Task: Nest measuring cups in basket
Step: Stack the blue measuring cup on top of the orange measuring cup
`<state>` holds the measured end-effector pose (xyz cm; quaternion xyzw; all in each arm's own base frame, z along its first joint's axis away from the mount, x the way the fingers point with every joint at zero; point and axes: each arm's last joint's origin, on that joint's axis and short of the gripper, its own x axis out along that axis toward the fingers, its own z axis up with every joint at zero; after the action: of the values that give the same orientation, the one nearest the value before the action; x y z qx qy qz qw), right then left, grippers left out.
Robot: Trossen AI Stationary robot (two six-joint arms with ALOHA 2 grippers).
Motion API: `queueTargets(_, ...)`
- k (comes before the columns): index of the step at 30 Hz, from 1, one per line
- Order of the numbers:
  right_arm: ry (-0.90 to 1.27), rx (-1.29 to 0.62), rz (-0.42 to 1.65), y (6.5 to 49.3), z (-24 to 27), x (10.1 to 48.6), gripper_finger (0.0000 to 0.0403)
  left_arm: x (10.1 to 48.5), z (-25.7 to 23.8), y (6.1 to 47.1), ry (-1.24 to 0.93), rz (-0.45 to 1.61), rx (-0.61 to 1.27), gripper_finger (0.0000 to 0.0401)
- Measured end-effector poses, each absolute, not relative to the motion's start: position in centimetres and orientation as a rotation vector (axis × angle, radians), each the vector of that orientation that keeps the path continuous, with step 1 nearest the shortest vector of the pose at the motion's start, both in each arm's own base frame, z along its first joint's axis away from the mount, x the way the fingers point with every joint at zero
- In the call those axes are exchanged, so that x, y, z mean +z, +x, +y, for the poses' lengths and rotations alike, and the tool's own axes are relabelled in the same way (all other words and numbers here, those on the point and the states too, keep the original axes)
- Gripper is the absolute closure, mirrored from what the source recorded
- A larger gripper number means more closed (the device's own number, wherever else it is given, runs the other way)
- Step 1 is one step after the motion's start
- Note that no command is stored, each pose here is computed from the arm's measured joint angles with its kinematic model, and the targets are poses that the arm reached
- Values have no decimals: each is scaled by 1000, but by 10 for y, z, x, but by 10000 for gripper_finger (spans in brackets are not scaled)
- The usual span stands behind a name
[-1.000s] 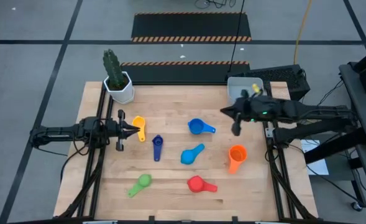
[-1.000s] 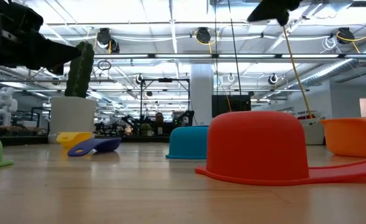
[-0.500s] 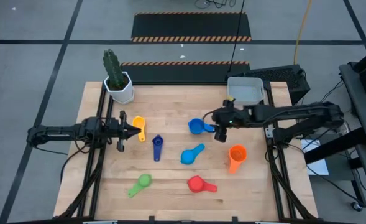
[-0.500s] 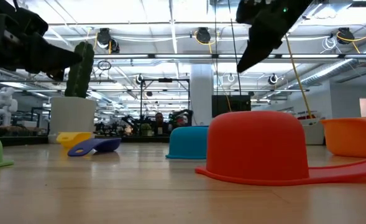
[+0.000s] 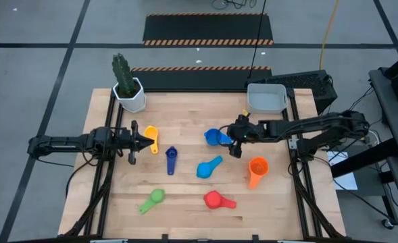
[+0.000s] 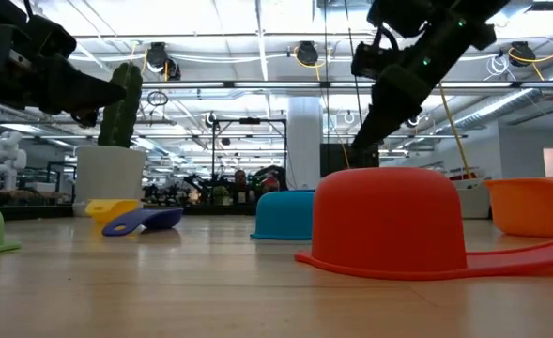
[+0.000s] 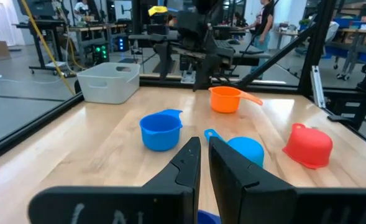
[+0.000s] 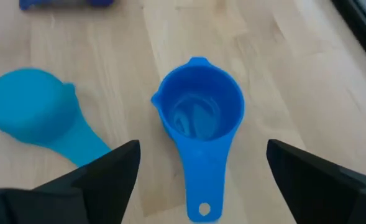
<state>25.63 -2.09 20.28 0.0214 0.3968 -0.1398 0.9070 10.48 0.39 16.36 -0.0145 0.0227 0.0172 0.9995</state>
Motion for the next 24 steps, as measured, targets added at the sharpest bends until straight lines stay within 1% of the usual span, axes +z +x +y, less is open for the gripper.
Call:
queueTargets(10, 99, -269, 894, 258, -32, 170, 55, 166, 4, 105, -30, 25, 47, 364)
queueTargets(18, 99, -287, 956, 262, -39, 152, 55, 165, 4, 105, -32, 26, 48, 364)
queueTargets(24, 101, -257, 982, 263, -38, 147, 56, 165, 4, 105, -32, 27, 47, 364)
